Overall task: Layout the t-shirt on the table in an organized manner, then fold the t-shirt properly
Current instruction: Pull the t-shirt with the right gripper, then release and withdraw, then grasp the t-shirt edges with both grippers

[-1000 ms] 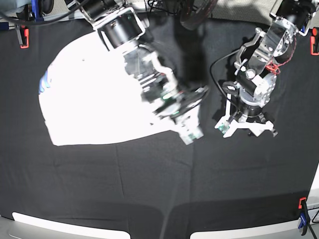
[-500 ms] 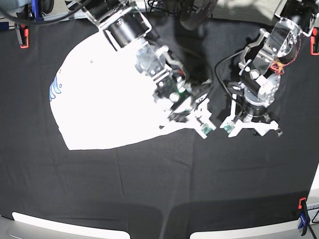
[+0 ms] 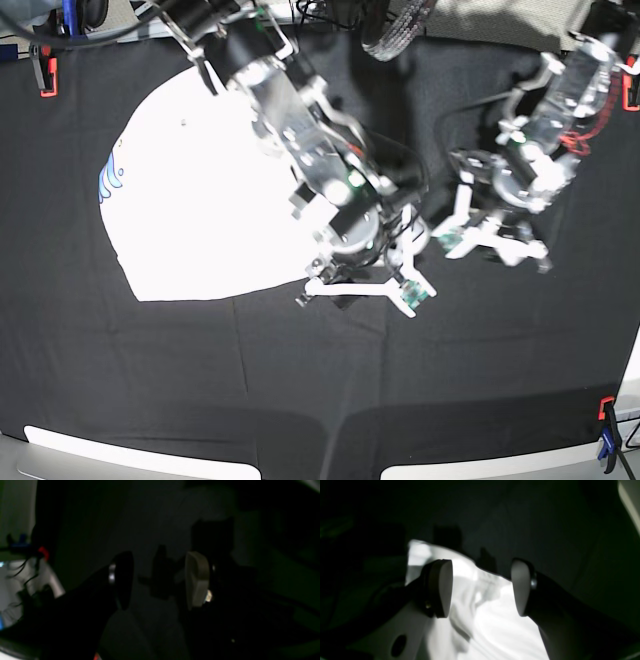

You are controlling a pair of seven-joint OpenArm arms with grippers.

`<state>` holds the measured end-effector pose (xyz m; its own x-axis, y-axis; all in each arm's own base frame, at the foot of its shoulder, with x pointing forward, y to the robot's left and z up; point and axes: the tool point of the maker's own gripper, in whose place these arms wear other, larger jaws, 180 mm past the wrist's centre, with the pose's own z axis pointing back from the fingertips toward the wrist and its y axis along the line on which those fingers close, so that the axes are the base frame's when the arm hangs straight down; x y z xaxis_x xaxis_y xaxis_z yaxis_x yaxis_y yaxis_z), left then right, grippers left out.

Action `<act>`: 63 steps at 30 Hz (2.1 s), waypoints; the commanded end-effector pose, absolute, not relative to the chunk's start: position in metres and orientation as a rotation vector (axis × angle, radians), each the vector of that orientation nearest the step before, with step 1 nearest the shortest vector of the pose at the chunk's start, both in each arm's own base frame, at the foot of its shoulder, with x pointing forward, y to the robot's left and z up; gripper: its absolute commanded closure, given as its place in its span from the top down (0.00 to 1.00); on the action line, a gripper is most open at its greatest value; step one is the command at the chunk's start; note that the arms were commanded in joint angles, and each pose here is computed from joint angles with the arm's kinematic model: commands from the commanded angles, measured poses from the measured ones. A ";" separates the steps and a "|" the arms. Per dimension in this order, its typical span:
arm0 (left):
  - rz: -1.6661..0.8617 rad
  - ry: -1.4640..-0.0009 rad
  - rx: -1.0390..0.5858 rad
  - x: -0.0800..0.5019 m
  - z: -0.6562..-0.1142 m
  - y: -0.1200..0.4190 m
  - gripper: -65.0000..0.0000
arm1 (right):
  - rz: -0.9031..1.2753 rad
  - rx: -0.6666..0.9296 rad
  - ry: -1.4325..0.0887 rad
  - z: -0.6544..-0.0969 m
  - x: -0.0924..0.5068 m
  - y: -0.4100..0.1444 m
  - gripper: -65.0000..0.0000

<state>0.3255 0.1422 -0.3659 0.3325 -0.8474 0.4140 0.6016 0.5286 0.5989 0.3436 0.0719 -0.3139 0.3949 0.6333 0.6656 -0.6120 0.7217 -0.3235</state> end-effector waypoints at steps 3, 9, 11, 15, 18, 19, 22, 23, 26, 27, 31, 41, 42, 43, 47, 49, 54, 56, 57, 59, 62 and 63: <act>-0.998 -0.843 0.402 0.338 -0.346 0.151 0.47 | 0.769 0.008 -0.954 -0.284 0.344 0.075 0.55; -1.189 -0.990 0.266 0.335 -0.335 0.123 0.47 | 0.712 -0.007 -0.956 -0.283 0.329 0.054 0.55; -1.240 -1.104 0.204 0.336 -0.324 0.108 0.47 | 0.660 -0.037 -0.941 -0.286 0.328 0.030 0.55; -1.294 -1.137 0.210 0.336 -0.329 0.106 0.47 | 0.536 -0.121 -0.895 -0.297 0.320 -0.036 0.55; -1.324 -1.091 0.192 0.329 -0.344 0.106 0.44 | 0.445 -0.169 -0.862 -0.303 0.308 -0.086 0.55; -1.366 -1.070 0.185 0.323 -0.350 0.101 0.41 | 0.417 -0.198 -0.852 -0.304 0.304 -0.103 0.55; -1.512 -1.021 0.176 0.299 -0.372 0.081 0.32 | 0.340 -0.285 -0.822 -0.304 0.290 -0.150 0.55; -1.557 -1.005 0.163 0.289 -0.379 0.073 0.32 | 0.317 -0.305 -0.809 -0.304 0.285 -0.164 0.55; -1.639 -0.981 0.149 0.267 -0.395 0.057 0.32 | 0.264 -0.349 -0.759 -0.309 0.269 -0.202 0.55; -1.634 -0.992 0.179 0.267 -0.395 0.055 0.32 | 0.253 -0.365 -0.741 -0.311 0.263 -0.214 0.55; -1.536 -1.082 0.346 0.284 -0.382 0.061 0.35 | 0.192 -0.389 -0.688 -0.315 0.240 -0.255 0.55; -1.598 -1.037 0.319 0.277 -0.390 0.054 0.36 | 0.091 -0.309 -0.729 -0.303 0.224 -0.289 0.55; -1.591 -1.039 0.317 0.278 -0.390 0.052 0.36 | 0.087 -0.303 -0.734 -0.302 0.224 -0.291 0.55; -1.581 -1.035 0.323 0.279 -0.390 0.050 0.36 | 0.083 -0.298 -0.739 -0.301 0.223 -0.291 0.55; -1.558 -0.991 0.333 0.280 -0.394 0.043 0.36 | 0.079 -0.283 -0.743 -0.300 0.222 -0.292 0.55; -1.580 -0.966 0.315 0.276 -0.398 0.040 0.36 | 0.083 -0.283 -0.742 -0.300 0.222 -0.292 0.55; -1.565 -0.892 0.349 0.286 -0.419 0.052 0.36 | 0.087 -0.286 -0.747 -0.298 0.222 -0.291 0.55; -1.555 -0.808 0.393 0.291 -0.437 0.072 0.36 | 0.090 -0.291 -0.751 -0.295 0.223 -0.291 0.55; -1.557 -0.772 0.408 0.292 -0.445 0.081 0.36 | 0.092 -0.293 -0.756 -0.294 0.223 -0.290 0.55; -1.575 -0.732 0.430 0.292 -0.457 0.093 0.36 | 0.098 -0.293 -0.771 -0.289 0.224 -0.288 0.55; -1.606 -0.765 0.416 0.291 -0.455 0.086 0.36 | 0.105 -0.257 -0.804 -0.284 0.228 -0.280 0.55; -1.616 -0.796 0.396 0.290 -0.452 0.079 0.36 | 0.108 -0.247 -0.810 -0.283 0.229 -0.278 0.55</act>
<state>0.2947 0.0671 -0.4450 -0.2236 -0.9519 0.2097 0.7017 -0.0079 0.7125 0.2248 -0.2751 -0.2936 0.7098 0.1672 0.6843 -0.0030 0.9721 -0.2345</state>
